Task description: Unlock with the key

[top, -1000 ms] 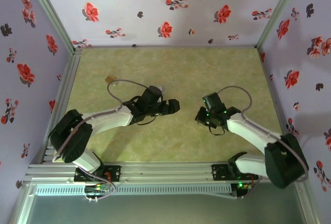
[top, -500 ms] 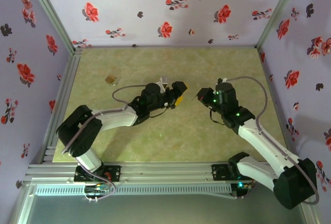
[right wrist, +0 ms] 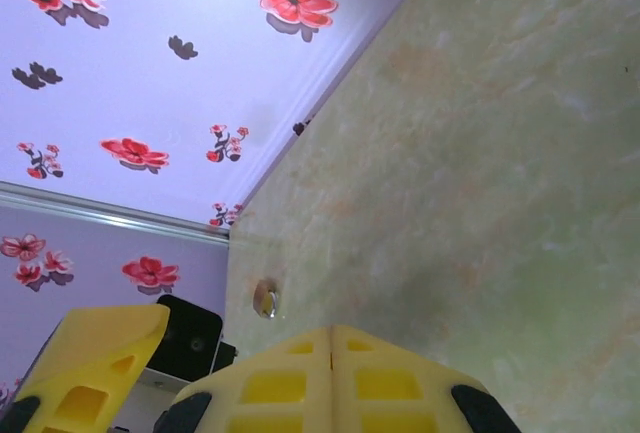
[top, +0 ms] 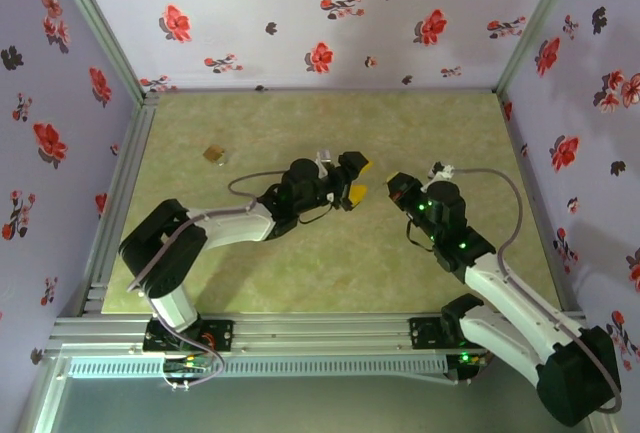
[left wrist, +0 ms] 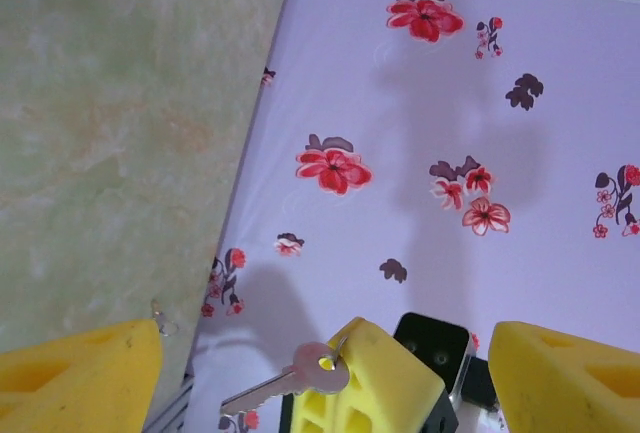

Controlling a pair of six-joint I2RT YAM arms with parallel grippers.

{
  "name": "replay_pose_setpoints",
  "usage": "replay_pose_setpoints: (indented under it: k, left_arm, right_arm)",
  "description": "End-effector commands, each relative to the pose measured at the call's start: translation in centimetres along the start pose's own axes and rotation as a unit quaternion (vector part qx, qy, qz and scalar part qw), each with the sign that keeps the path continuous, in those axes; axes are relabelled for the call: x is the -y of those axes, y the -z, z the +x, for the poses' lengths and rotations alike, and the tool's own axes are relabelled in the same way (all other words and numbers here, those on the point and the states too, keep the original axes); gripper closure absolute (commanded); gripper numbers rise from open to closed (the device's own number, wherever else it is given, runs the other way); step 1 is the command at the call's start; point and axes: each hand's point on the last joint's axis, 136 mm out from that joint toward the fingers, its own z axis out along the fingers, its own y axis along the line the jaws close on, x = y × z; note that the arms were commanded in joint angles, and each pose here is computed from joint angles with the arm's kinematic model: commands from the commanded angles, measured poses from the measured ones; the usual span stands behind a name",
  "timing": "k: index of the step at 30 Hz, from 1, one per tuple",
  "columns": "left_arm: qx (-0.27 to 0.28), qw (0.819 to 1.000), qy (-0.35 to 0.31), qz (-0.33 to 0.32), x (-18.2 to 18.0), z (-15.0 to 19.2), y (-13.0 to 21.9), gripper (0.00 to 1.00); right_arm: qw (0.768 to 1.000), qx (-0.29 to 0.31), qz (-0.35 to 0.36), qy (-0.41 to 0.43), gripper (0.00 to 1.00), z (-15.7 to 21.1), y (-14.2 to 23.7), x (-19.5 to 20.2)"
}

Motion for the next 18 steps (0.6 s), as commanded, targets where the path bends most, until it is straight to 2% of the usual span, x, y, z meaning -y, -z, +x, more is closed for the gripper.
replay_pose_setpoints:
  k: [1,11,18]
  left_arm:
    - [-0.017,0.999,0.024,0.026,1.7,1.0,-1.1,0.15]
    - [-0.041,0.998,0.045,0.031,1.8,1.9,-2.8,0.18]
    - [-0.041,0.997,0.053,0.041,1.8,1.8,-3.2,0.35]
  right_arm:
    - [0.999,0.037,-0.037,-0.009,1.0,-1.1,0.4,-1.5]
    - [0.997,0.049,-0.055,-0.001,1.0,-1.0,0.7,-1.8]
    - [0.997,0.047,-0.064,0.009,1.0,-0.4,0.9,-1.8]
